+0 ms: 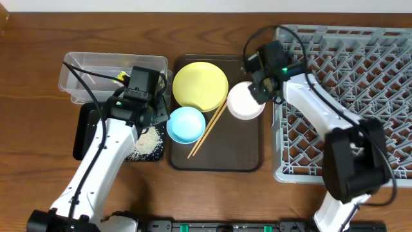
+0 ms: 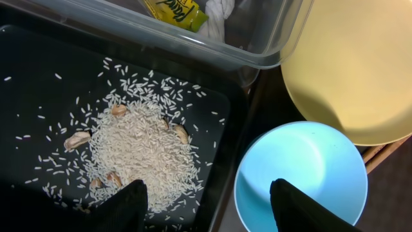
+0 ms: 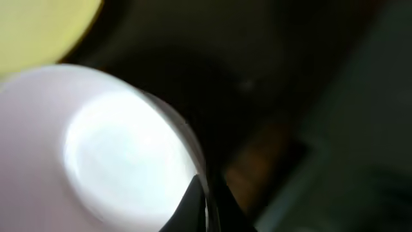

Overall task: Sort waste into correct bins and load items into the dishwasher rack
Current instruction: 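Grasp the pink bowl with the right gripper and lift it, then lower the pink bowl into the back of the rack and release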

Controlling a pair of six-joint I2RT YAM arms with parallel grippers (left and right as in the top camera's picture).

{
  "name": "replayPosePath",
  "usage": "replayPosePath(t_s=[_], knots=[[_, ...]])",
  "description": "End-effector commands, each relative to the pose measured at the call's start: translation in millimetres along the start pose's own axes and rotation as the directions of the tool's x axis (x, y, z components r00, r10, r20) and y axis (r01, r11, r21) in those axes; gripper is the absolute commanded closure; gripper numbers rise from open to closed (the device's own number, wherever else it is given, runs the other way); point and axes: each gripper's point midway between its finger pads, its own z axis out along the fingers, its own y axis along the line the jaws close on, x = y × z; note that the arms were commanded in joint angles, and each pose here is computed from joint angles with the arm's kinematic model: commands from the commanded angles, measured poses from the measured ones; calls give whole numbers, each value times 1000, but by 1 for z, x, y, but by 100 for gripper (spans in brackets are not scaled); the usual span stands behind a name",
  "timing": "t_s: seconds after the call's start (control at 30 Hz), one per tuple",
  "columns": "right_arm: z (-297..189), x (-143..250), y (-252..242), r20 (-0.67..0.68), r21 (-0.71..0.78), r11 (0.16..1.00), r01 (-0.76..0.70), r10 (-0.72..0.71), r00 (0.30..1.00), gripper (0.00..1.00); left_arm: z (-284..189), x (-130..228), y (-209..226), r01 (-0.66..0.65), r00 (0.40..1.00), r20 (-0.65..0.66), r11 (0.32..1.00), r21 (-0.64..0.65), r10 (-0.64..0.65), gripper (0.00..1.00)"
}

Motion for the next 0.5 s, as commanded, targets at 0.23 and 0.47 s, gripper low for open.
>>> replayPosePath(t_s=[0.23,0.47], knots=[[-150,-71,-118,429,369,896,-248,72,900,99,-4,-5,2,10,1000,21,1000,-7,-10,35],[-171,-52,-201,370,681,672,-291,28,929,99,-4,-5,2,10,1000,21,1000,-7,-10,31]])
